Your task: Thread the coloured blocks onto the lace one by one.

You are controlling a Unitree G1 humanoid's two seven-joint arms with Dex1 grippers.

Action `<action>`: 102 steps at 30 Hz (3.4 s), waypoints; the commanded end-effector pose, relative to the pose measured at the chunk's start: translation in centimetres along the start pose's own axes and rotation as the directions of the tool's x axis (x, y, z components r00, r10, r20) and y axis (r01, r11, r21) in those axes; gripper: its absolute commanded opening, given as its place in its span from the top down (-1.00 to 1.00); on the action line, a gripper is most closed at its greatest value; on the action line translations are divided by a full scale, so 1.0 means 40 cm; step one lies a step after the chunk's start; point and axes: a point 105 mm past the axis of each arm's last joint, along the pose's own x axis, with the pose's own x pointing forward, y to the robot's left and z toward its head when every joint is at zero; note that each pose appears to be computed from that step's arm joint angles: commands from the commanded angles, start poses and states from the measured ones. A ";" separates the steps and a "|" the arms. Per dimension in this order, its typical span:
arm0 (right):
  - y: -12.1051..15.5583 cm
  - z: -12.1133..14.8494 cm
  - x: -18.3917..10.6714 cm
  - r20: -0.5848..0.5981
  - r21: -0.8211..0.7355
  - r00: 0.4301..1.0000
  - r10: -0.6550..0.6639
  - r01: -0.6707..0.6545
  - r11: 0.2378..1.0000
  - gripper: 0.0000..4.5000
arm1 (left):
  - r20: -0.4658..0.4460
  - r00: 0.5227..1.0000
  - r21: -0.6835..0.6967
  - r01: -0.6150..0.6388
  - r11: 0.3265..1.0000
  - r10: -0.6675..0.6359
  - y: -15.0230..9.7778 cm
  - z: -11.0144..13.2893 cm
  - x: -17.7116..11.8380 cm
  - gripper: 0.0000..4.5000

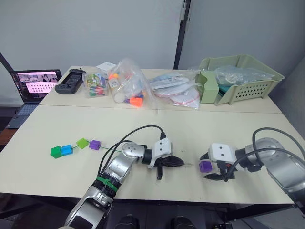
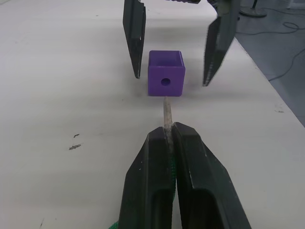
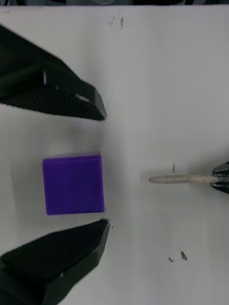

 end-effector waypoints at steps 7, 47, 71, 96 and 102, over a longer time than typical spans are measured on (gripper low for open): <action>0.001 -0.019 0.000 -0.041 -0.011 0.999 -0.019 0.019 1.000 0.47 | 0.013 1.000 0.063 0.008 0.998 -0.009 0.002 0.033 0.019 1.00; 0.016 -0.032 0.014 -0.010 0.100 1.000 -0.017 0.017 0.995 0.47 | 0.058 0.993 0.057 0.100 0.993 -0.103 -0.024 0.057 0.172 0.85; 0.017 -0.029 0.022 -0.008 0.113 1.000 -0.021 0.021 0.993 0.47 | -0.032 0.996 0.085 0.080 0.993 -0.078 -0.005 0.010 0.095 -0.51; 0.028 0.021 0.057 0.040 0.109 0.999 0.022 -0.026 0.994 0.47 | -0.026 0.996 0.091 0.088 0.992 -0.086 -0.010 0.026 0.132 1.00; 0.027 0.053 0.072 0.065 0.092 0.997 0.043 -0.049 0.995 0.47 | -0.031 0.996 0.087 0.082 0.993 -0.080 -0.010 0.019 0.126 1.00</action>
